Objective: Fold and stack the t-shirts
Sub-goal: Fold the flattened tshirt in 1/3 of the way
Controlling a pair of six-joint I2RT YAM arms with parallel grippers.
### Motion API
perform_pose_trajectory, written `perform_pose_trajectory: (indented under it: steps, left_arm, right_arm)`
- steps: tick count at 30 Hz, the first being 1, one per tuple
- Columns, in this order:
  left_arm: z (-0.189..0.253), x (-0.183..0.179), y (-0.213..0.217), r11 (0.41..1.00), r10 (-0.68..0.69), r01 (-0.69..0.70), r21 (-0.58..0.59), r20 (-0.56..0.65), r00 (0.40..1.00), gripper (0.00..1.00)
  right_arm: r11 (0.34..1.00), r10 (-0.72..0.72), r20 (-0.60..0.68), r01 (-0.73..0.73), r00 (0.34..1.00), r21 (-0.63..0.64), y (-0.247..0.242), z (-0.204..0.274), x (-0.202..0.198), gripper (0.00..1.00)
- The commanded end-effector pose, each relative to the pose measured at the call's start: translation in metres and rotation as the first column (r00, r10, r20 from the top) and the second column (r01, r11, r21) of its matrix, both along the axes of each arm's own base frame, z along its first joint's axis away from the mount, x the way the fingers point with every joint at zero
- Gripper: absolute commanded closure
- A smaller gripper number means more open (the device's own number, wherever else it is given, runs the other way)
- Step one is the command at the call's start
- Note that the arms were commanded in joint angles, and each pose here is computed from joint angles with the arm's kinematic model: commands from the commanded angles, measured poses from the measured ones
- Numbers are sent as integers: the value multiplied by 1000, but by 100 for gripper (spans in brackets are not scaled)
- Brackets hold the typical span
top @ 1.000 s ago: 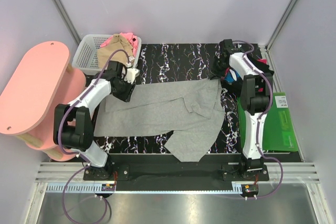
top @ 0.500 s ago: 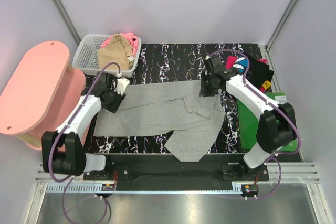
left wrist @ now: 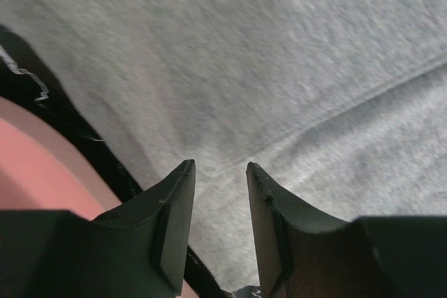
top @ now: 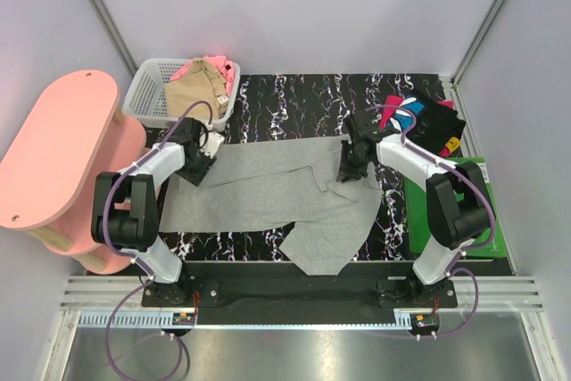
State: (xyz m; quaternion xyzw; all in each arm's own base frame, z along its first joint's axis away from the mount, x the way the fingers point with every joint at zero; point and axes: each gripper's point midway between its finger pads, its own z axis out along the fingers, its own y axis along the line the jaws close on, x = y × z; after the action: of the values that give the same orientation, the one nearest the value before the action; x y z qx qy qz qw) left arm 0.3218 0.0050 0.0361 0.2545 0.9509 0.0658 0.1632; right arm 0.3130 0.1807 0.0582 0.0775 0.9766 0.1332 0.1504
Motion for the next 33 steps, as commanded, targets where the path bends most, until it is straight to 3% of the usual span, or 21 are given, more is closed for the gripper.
perform_pose_trajectory:
  steps: [1, 4, 9, 15, 18, 21, 33]
  left_arm:
    - [30, 30, 12, 999, 3, -7, 34, 128, 992, 59]
    - [28, 30, 17, 999, 7, -11, 32, 127, 992, 59]
    - [22, 34, 31, 998, 15, -22, 54, 125, 992, 59]
    - [23, 52, 49, 996, 45, -54, 65, 138, 989, 60]
    - [27, 60, 48, 997, 55, -63, 52, 147, 988, 60]
    - [30, 66, 45, 997, 64, -69, 31, 154, 986, 60]
    - [34, 74, 37, 997, 79, -77, -22, 160, 984, 59]
  right_arm:
    - [999, -39, 85, 39, 996, -3, -1, 24, 38, 75]
    - [998, -62, 53, 63, 997, -19, -8, 18, 25, 76]
    - [978, -133, 6, 132, 991, -160, -42, 7, 4, 76]
    - [931, -200, -57, 171, 978, -323, -72, 4, -15, 84]
    - [921, -219, -29, 197, 975, -337, -81, 8, -14, 81]
    - [916, -251, -15, 233, 968, -327, -91, 11, -13, 71]
    - [888, -294, -96, 235, 951, -394, -115, -39, -27, 71]
